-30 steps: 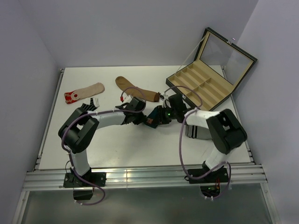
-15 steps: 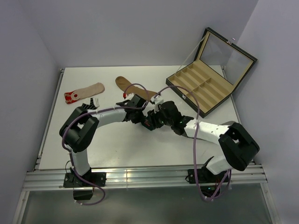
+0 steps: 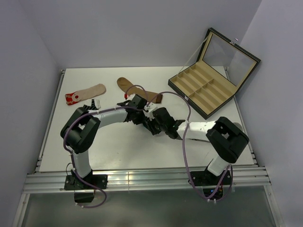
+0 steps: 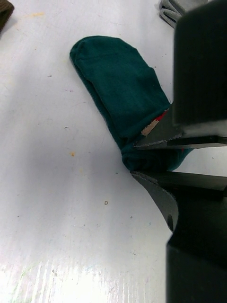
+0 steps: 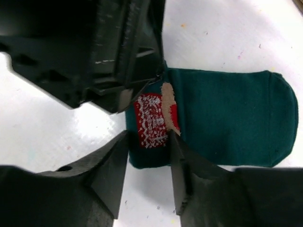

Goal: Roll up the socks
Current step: Roll the sock at the center of the board.

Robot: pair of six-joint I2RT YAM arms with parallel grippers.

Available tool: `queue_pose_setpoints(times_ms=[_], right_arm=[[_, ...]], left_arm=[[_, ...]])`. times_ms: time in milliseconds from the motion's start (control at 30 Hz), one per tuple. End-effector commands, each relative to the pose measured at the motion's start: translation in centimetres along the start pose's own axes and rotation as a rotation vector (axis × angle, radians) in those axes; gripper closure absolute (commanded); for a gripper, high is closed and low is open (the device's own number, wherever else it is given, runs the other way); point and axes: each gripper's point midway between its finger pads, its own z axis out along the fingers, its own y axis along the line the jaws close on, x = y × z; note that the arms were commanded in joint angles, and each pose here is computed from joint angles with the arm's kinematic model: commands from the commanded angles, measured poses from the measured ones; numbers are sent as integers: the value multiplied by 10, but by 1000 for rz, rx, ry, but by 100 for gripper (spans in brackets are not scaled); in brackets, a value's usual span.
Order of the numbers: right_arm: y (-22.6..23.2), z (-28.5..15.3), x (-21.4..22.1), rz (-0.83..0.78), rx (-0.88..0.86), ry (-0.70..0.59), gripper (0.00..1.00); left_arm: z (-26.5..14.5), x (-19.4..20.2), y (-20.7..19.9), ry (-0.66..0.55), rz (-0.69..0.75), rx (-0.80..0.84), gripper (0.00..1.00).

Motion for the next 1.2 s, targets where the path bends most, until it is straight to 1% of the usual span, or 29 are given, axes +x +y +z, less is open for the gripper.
queue_pose_setpoints(times_ms=[0, 100, 133, 200, 233, 300, 333, 367, 400, 433, 467, 500, 533, 600, 633, 700, 733, 833, 900, 933, 1033, 1167], right_arm=[[-8, 11, 9, -35, 66, 57, 55], [-10, 15, 23, -19, 84, 106, 67], [-10, 16, 31, -9, 84, 134, 81], [-5, 16, 36, 1, 54, 155, 93], [-4, 16, 36, 15, 48, 165, 100], [6, 14, 42, 39, -21, 204, 100], [9, 14, 38, 69, -54, 206, 100], [6, 14, 37, 103, -77, 214, 100], [17, 10, 39, 140, -164, 244, 100], [18, 10, 34, 182, -197, 245, 100], [18, 9, 33, 213, -229, 254, 100], [21, 4, 31, 269, -308, 268, 100], [21, 5, 29, 317, -338, 278, 100], [15, 4, 24, 403, -395, 274, 100], [21, 3, 23, 462, -455, 292, 100], [14, 5, 27, 542, -488, 321, 100], [17, 3, 23, 586, -527, 331, 100], [14, 7, 25, 680, -567, 366, 100], [17, 7, 24, 731, -634, 370, 100], [15, 7, 24, 785, -638, 382, 100], [11, 10, 25, 849, -651, 381, 100], [2, 13, 33, 911, -626, 384, 100]], left_arm=[[7, 15, 14, 45, 62, -59, 74], [5, 13, 13, 38, 58, -48, 73], [4, 13, 13, 33, 55, -47, 70], [1, 11, 12, 23, 46, -44, 65], [0, 9, 11, 14, 41, -41, 58], [-5, 5, 11, -1, 25, -31, 51], [-7, 3, 11, -10, 9, -29, 45], [-8, 0, 10, -21, -2, -20, 41], [-13, -1, 11, -32, -12, -13, 37], [-16, -5, 11, -45, -37, -8, 32], [-19, -9, 12, -65, -51, -6, 30], [-23, -11, 14, -82, -82, 3, 28], [-25, -14, 16, -95, -98, 7, 23], [-30, -14, 21, -111, -129, 22, 21], [-32, -16, 18, -122, -154, 41, 21], [-38, -16, 22, -134, -183, 56, 20], [-39, -18, 19, -147, -188, 77, 20], [-43, -19, 18, -157, -194, 108, 20], [-40, -14, 19, -139, -187, 109, 20], [-39, -11, 18, -130, -184, 112, 21], [-33, -5, 19, -108, -188, 112, 24], [-24, -1, 21, -88, -186, 97, 26]])
